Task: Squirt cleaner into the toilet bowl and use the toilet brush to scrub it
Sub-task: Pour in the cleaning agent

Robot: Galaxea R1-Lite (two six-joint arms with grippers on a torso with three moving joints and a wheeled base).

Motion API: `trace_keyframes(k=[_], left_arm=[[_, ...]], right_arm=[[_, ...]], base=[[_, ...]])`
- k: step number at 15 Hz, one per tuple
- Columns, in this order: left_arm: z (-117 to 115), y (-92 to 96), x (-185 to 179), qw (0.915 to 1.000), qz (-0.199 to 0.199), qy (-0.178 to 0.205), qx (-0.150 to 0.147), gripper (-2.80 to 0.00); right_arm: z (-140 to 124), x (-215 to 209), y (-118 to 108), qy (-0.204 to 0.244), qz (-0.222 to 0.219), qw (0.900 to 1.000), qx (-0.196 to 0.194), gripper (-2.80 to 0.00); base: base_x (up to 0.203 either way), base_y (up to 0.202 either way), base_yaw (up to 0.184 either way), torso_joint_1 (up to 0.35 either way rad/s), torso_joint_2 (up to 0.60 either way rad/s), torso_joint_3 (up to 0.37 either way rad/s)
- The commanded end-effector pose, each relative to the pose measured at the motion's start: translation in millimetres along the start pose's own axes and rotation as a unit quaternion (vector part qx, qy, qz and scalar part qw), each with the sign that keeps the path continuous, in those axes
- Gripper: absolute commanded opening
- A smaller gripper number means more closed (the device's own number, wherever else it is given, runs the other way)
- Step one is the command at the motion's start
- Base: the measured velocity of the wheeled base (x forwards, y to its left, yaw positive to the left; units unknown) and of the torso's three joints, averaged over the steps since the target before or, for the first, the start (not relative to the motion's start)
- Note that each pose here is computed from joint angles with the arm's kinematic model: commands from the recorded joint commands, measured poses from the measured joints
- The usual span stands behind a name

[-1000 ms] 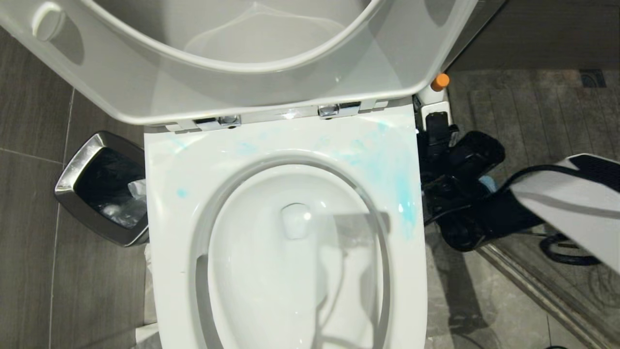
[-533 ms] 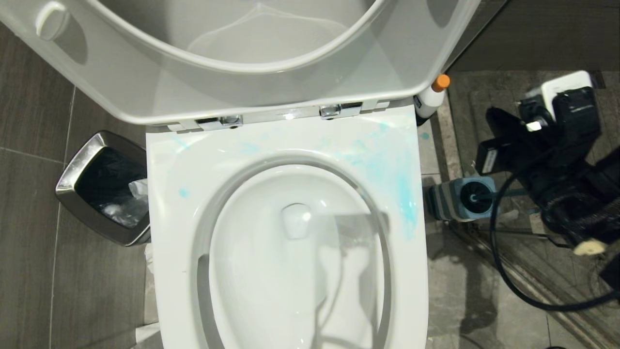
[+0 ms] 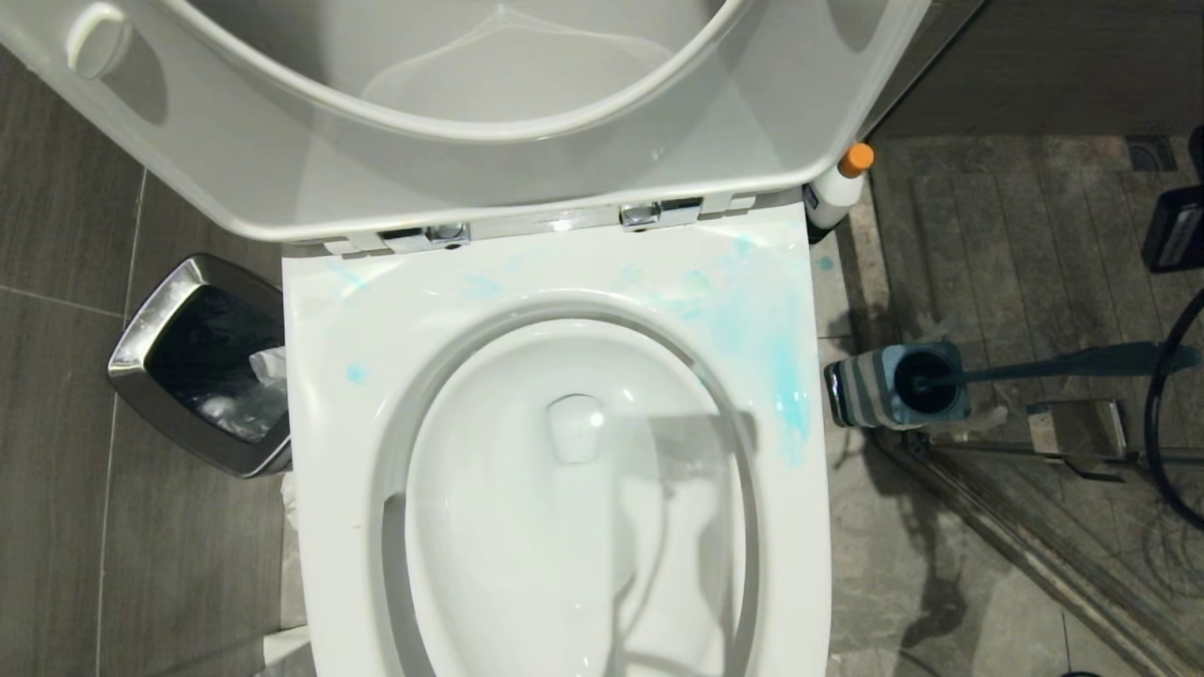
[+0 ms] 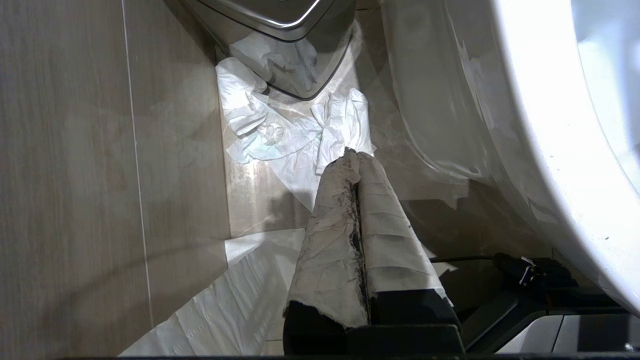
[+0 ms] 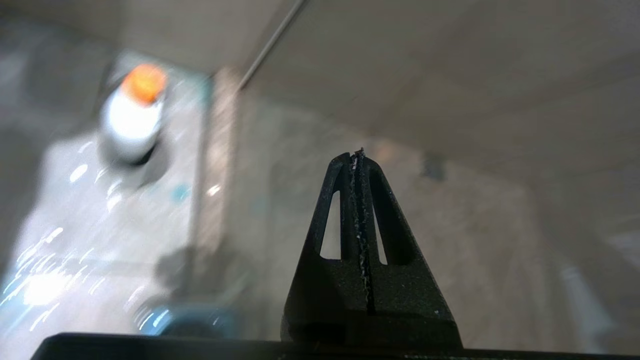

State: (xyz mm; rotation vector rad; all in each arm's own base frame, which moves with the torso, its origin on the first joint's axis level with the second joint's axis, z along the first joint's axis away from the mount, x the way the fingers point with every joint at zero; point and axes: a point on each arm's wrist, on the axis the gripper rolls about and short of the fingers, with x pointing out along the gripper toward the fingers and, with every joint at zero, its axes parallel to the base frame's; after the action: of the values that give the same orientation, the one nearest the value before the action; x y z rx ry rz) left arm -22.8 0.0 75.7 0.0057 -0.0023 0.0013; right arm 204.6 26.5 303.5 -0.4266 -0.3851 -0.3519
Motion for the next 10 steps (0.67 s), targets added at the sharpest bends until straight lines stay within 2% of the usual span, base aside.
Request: trace_keyframes(k=[1,3,6,7,10], left_arm=[[0,0.0,0,1.0,0.0,0.0,0.0,-2.8],[0,0.0,0,1.0,0.0,0.0,0.0,-2.8],[0,0.0,0,1.0,0.0,0.0,0.0,-2.8],[0,0.0,0,1.0,0.0,0.0,0.0,-2.8],[0,0.0,0,1.0,0.0,0.001,0.0,-2.8]], right_arm=[[20,1,-18,-0.02,-0.017,1.0,0.006,-2.8],[26,-16,-31,0.014,0.012,1.0,0.024,-2.8],[29,-64,-51,0.066,0.104,0.99,0.068,-2.8],[23,-78,-53,0.078,0.122,0.986,0.085,-2.8],[-17,-123,-48,0.119,0.169,0.974,0.091,-2.8]], base=[[0.0,0.0,0.0,0.0,0.0,0.0],[0.0,0.0,0.0,0.0,0.0,0.0],[0.0,0.0,0.0,0.0,0.0,0.0],[0.0,0.0,0.0,0.0,0.0,0.0],[0.0,0.0,0.0,0.0,0.0,0.0]])
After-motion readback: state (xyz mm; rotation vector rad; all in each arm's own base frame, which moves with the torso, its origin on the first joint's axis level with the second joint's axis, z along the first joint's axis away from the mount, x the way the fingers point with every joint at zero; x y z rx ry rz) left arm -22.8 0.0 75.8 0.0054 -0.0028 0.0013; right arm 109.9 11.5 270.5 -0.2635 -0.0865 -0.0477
